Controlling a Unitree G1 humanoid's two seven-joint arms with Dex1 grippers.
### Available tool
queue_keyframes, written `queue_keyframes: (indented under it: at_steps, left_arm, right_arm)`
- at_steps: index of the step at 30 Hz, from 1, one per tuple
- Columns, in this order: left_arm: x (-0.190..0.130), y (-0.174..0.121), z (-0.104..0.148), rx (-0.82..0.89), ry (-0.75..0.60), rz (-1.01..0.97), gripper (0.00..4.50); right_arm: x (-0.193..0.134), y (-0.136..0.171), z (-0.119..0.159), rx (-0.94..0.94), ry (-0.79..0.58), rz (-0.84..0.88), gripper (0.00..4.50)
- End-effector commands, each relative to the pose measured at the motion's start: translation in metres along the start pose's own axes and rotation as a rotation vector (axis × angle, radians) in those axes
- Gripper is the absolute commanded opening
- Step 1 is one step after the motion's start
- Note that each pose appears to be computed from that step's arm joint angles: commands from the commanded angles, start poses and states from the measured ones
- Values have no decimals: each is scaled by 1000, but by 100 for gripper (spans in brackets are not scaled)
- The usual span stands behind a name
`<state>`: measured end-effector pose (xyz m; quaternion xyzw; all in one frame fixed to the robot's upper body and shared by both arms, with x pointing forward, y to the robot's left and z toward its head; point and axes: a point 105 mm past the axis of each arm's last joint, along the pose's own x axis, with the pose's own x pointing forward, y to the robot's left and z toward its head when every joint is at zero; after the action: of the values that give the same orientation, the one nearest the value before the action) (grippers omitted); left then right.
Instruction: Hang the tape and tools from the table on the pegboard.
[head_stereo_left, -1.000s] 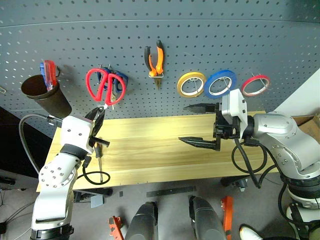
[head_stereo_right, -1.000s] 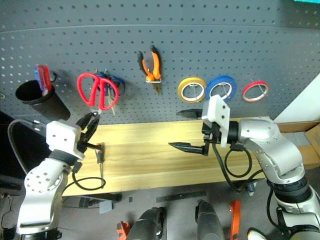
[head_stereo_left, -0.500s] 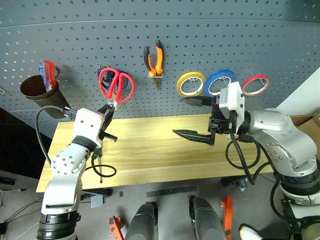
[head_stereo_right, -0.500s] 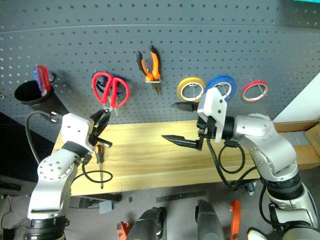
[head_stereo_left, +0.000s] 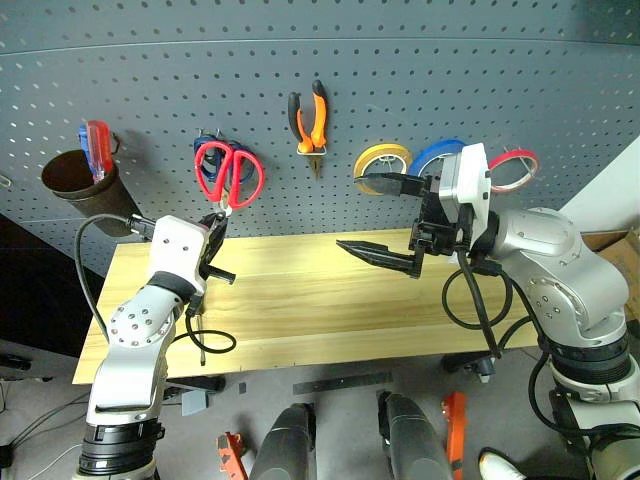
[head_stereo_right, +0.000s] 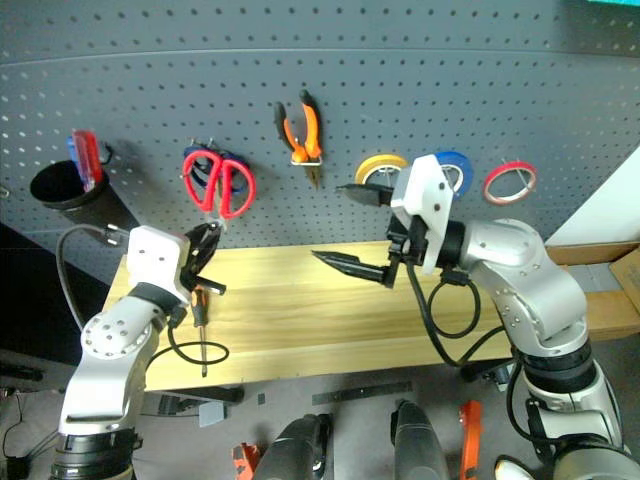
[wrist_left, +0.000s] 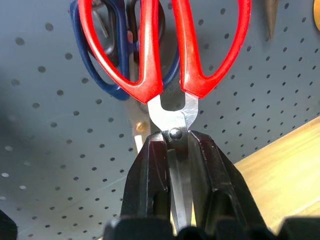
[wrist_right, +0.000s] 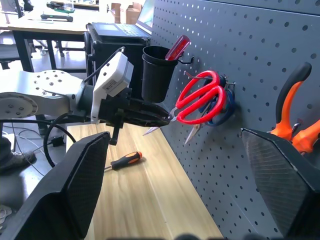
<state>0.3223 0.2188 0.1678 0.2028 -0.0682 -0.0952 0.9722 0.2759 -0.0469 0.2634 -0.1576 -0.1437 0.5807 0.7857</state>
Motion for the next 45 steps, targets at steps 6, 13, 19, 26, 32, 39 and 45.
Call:
queue_keyframes:
  at_steps: [6, 13, 19, 26, 32, 39, 45]
  left_arm:
    - [-18, -17, -26, -47, 115, -45, 327]
    - [-50, -10, -90, -120, 453, 27, 444]
    - [-61, 32, -131, -341, 701, 269, 444]
    - [-46, 50, -147, -456, 778, 308, 444]
    - [-29, 50, -159, -515, 803, 324, 444]
    - [-27, 54, -171, -563, 816, 385, 347]
    - [-32, 55, -177, -607, 822, 429, 134]
  right_arm:
    - [-5, 5, -8, 24, 29, -13, 434]
    - [12, 29, -53, 236, 156, -95, 434]
    - [45, 25, -85, 454, 288, -266, 434]
    - [82, 36, -86, 438, 339, -238, 434]
    - [96, 55, -82, 379, 351, -156, 434]
    - [101, 61, -75, 321, 348, -110, 434]
    - [101, 58, -72, 258, 353, -98, 434]
